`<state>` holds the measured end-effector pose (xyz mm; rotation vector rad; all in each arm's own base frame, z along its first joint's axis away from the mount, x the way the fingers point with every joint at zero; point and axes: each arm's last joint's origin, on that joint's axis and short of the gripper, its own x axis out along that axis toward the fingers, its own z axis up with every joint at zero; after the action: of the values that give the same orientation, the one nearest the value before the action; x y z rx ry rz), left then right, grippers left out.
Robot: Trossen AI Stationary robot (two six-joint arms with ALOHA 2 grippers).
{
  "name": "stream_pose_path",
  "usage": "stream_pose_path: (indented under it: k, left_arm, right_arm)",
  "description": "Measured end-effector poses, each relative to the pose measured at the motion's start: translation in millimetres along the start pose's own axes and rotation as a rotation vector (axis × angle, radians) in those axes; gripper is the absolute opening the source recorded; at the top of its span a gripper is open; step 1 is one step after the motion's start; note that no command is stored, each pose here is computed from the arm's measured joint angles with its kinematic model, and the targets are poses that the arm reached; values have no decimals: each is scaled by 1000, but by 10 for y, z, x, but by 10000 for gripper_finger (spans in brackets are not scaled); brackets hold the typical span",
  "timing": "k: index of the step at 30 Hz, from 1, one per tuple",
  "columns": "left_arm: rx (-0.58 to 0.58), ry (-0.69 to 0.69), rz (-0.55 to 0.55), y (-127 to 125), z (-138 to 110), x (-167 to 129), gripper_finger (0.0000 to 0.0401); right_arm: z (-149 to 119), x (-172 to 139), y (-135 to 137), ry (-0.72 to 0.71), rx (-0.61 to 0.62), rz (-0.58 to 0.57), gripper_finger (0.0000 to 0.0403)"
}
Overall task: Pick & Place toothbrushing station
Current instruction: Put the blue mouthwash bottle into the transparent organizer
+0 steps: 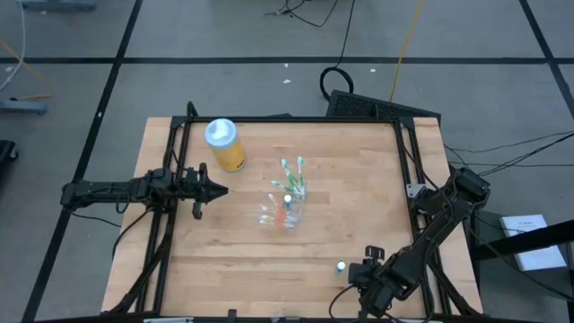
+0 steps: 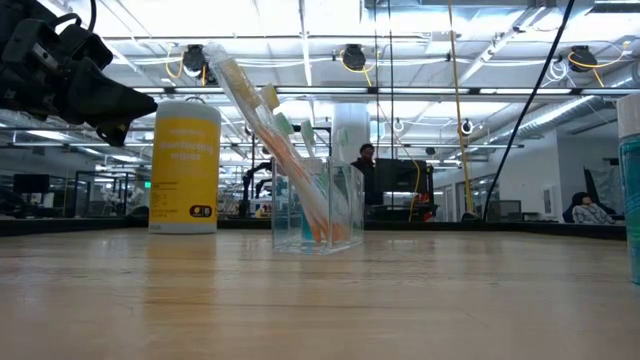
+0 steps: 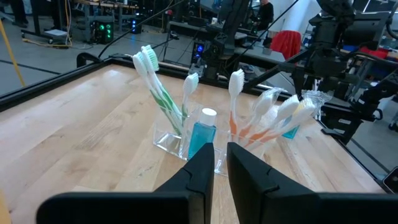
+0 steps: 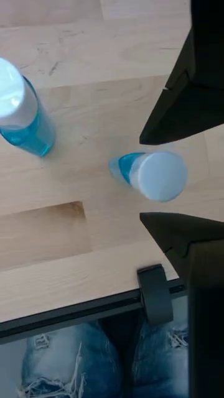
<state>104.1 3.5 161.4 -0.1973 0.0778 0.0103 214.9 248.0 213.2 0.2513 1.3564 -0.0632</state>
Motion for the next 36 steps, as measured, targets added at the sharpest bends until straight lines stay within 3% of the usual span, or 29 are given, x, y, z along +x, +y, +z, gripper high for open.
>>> stream_pose_path:
  k: [16, 23, 31, 36]
  left_arm:
    - [0, 0, 0, 0, 0, 0, 49]
    - [0, 0, 0, 0, -1, 0, 49]
    - [0, 0, 0, 0, -1, 0, 49]
    - [0, 0, 0, 0, 0, 0, 49]
  right_arm:
    - [4, -2, -3, -1, 1, 0, 102]
    - [5, -37, -9, -5, -8, 10, 96]
    - [15, -392, -64, -72, 7, 127, 96]
    - [49, -666, -83, -205, -76, 233, 96]
